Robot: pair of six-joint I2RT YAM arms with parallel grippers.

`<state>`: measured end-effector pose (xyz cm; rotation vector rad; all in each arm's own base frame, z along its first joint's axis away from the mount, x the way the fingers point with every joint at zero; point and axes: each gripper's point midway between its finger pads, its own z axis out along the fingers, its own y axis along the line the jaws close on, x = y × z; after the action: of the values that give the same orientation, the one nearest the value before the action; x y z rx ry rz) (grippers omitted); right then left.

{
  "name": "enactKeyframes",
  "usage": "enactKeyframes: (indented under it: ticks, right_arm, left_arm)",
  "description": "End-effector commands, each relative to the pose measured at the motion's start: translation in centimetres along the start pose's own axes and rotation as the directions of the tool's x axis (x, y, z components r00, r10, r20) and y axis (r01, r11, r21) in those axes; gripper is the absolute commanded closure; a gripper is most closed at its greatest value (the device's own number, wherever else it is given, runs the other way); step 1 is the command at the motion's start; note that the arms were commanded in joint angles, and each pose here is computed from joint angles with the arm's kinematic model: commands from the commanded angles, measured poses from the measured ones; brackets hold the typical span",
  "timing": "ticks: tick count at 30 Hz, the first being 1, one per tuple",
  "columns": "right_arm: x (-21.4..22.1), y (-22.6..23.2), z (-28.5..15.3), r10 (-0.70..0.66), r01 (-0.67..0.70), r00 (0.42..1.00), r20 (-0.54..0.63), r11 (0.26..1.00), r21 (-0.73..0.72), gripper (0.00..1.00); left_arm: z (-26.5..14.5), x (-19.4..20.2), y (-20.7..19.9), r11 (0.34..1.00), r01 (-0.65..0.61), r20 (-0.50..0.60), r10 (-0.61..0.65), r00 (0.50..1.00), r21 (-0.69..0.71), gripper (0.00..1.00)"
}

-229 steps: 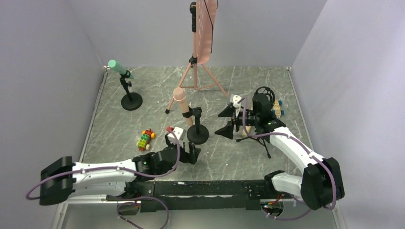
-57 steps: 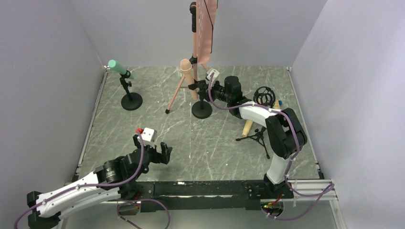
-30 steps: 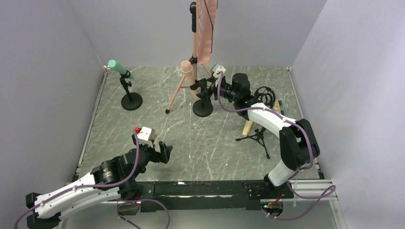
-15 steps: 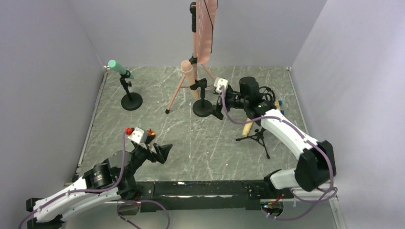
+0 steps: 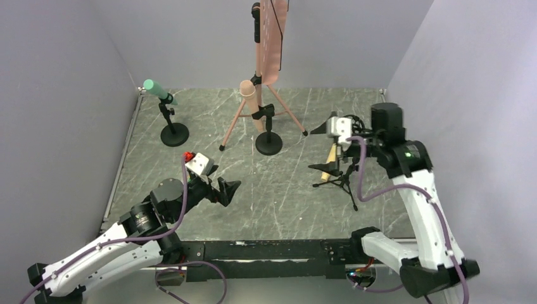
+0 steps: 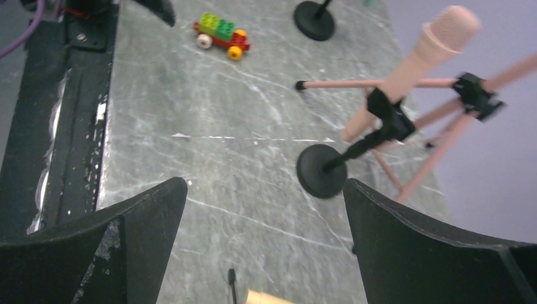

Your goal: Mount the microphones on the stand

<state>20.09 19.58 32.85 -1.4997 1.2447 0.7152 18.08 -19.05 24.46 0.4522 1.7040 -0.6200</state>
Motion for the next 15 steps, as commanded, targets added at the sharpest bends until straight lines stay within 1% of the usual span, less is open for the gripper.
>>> enactKeyframes:
  ticks: [1,2,3,4,5,7,8,11,14,15]
  right_arm:
    - [-4.2,0.5,-4.2,0.061,-0.067,0.997,0.051,0.989,0.128,0.0]
    - [-4.4,-0.1,-5.1,0.09,-0.095,0.995,0.036,0.976,0.195,0.0]
    - [-4.4,-1.2,-6.4,0.121,-0.12,0.993,0.015,0.949,0.292,0.0]
    - [-4.2,-2.7,-8.0,0.168,-0.15,0.986,-0.008,0.897,0.416,0.0]
    - [-3.7,-3.5,-9.3,0.214,-0.176,0.977,-0.018,0.848,0.499,0.0]
    - [-2.6,-4.7,-11.8,0.275,-0.192,0.961,-0.033,0.746,0.638,0.0]
    - [-2.1,-5.0,-12.9,0.307,-0.208,0.951,-0.019,0.686,0.697,0.0]
    - [0.6,-5.3,-15.5,0.408,-0.244,0.913,0.009,0.53,0.812,0.0]
    - [3.5,-4.1,-16.7,0.502,-0.267,0.865,0.021,0.424,0.866,0.0]
    - [4.3,-3.5,-16.9,0.525,-0.27,0.851,0.023,0.4,0.876,0.0]
  left_arm:
    - [0.2,-1.4,-1.7,0.994,0.043,0.068,-0.05,0.996,0.1,0.01]
    - [0.2,-1.2,-1.7,0.994,0.046,0.065,-0.053,0.996,0.103,0.01]
    - [0.1,-1.0,-1.7,0.994,0.048,0.062,-0.055,0.997,0.103,0.01]
    - [0.1,-0.9,-1.6,0.994,0.047,0.059,-0.053,0.997,0.102,0.01]
    - [0.0,-0.8,-1.6,0.994,0.046,0.057,-0.052,0.997,0.099,0.01]
    - [-0.1,-0.5,-1.4,0.995,0.044,0.05,-0.049,0.998,0.094,0.01]
    - [-0.2,-0.5,-1.4,0.995,0.043,0.051,-0.048,0.998,0.094,0.01]
    - [-0.4,-0.2,-1.4,0.994,0.042,0.049,-0.047,0.998,0.1,0.01]
    - [-0.6,0.1,-1.4,0.993,0.045,0.045,-0.05,0.998,0.109,0.01]
    - [-0.8,0.1,-1.5,0.993,0.047,0.046,-0.052,0.998,0.112,0.01]
